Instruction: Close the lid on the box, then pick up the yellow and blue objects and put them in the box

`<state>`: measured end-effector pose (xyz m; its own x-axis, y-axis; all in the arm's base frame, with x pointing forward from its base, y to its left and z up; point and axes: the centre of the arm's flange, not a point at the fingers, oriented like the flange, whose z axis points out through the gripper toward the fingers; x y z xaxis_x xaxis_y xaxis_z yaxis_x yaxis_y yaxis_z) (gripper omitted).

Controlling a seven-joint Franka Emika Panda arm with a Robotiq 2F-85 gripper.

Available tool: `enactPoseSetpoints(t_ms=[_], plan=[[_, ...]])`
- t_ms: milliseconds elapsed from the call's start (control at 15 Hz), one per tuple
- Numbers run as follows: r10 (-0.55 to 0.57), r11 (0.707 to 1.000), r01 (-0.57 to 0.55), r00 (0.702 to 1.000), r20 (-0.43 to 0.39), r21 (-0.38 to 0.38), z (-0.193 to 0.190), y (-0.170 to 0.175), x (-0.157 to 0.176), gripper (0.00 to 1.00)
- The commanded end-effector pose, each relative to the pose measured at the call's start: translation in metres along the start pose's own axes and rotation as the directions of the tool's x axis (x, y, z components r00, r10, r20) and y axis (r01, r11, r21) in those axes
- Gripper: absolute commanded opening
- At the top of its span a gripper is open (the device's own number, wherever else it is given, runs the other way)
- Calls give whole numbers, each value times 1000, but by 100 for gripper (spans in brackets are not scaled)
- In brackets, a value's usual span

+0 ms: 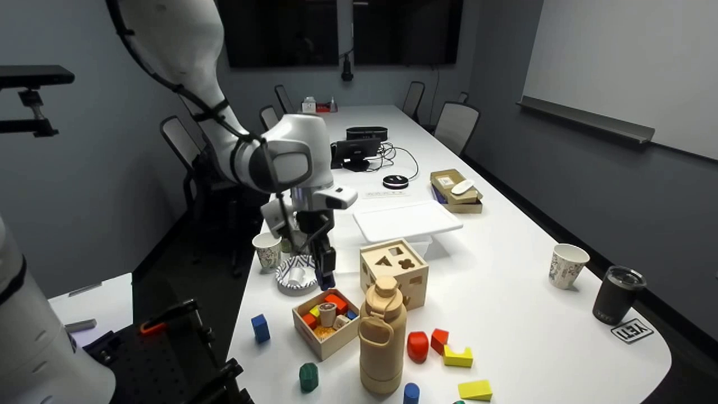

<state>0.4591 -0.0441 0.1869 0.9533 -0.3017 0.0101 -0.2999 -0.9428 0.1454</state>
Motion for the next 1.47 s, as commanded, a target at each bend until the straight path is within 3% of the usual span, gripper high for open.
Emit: enactPoseSetpoints(t_ms=[0, 267, 533, 867, 1400], plan=[[-86, 996, 85, 996, -15, -33, -51, -13, 53, 17], [-155, 986, 152, 987, -46, -74, -78, -19, 103, 17], [-214, 974, 209, 976, -50, -89, -82, -13, 130, 17], [-258, 961, 251, 965, -44, -118, -53, -1, 162, 17], [-325, 945, 324, 946, -8, -40, -14, -14, 212, 17]])
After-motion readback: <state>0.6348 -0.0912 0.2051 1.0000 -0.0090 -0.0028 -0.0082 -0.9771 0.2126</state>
